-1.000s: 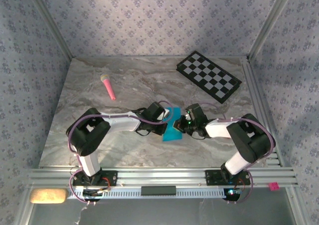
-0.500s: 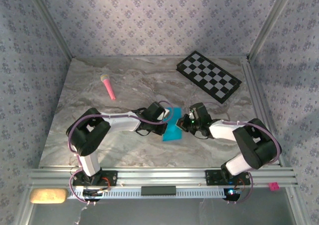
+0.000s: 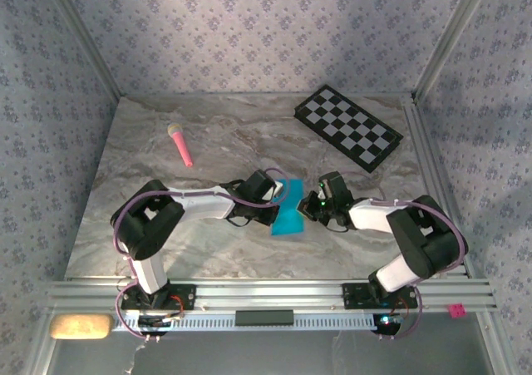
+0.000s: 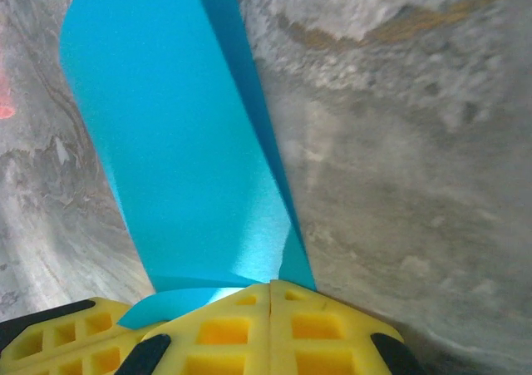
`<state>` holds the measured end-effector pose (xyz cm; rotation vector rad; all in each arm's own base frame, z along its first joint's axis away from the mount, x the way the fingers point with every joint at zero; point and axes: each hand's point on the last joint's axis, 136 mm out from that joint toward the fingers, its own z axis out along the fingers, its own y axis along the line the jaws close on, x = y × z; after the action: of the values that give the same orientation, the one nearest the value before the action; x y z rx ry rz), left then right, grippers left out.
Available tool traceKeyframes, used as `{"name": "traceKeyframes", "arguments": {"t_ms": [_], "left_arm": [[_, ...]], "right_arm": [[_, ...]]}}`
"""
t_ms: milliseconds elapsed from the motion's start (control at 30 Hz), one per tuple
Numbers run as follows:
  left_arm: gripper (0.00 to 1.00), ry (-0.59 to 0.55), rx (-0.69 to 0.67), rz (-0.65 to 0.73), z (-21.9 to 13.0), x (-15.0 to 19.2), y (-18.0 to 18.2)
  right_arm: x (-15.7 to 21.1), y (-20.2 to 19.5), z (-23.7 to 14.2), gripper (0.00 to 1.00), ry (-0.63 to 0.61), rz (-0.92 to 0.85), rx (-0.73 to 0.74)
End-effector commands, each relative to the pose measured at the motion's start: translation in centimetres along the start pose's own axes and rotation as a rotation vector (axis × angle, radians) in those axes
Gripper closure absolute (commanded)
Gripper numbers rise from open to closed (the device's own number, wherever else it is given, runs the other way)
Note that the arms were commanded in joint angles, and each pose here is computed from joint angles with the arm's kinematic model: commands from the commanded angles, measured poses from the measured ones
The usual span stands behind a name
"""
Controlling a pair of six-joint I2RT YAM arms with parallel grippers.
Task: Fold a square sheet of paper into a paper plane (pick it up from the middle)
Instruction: Fold the triangle a second time at the center of the table.
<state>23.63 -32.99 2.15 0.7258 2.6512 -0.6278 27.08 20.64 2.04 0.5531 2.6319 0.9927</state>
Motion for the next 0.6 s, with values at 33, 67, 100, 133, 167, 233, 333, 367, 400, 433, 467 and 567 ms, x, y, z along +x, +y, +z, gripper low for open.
{"name": "traceKeyframes", "arguments": {"t_ms": [33, 67, 100, 133, 167, 233, 333, 367, 400, 433, 467, 567], "left_arm": [[0.99, 0.107, -0.059, -0.005, 0.8, 2.9, 1.6], [0.99, 0.109, -0.058, -0.003, 0.8, 2.9, 1.6], [0.99, 0.108, -0.059, -0.003, 0.8, 2.8, 1.6], [0.99, 0.11, -0.06, -0.004, 0.8, 2.9, 1.6], [0.99, 0.109, -0.059, -0.002, 0.8, 2.9, 1.6], [0.99, 0.11, -0.058, -0.002, 0.8, 2.9, 1.6], [0.99, 0.111, -0.058, -0.004, 0.8, 3.0, 1.6], [0.99, 0.111, -0.058, -0.003, 0.9, 2.9, 1.6], [0.99, 0.111, -0.056, -0.002, 0.9, 2.9, 1.6], [0.99, 0.112, -0.057, 0.0, 0.8, 2.9, 1.6], [0.99, 0.111, -0.057, -0.002, 0.9, 2.9, 1.6], [0.99, 0.111, -0.056, -0.002, 0.9, 2.9, 1.6]], "right_arm": [[-0.1, -1.4, -1.1, 1.0, -0.029, -0.014, 0.076], [-0.2, -0.4, -1.4, 1.0, -0.029, -0.03, 0.047], [-0.2, 0.7, -1.7, 1.0, -0.032, -0.053, 0.018], [-0.1, 1.5, -2.0, 1.0, -0.031, -0.081, 0.0], [0.0, 2.1, -2.1, 1.0, -0.031, -0.101, -0.009], [0.4, 3.4, -2.2, 1.0, -0.012, -0.133, -0.039], [1.2, 4.2, -1.3, 1.0, 0.037, -0.142, -0.073], [1.5, 4.3, -1.0, 1.0, 0.05, -0.14, -0.075], [1.6, 4.3, -0.6, 1.0, 0.06, -0.137, -0.075], [1.9, 4.3, -0.2, 1.0, 0.071, -0.132, -0.077], [1.9, 4.3, 0.1, 1.0, 0.075, -0.131, -0.083], [2.2, 3.5, 0.9, 1.0, 0.091, -0.112, -0.06]]}}
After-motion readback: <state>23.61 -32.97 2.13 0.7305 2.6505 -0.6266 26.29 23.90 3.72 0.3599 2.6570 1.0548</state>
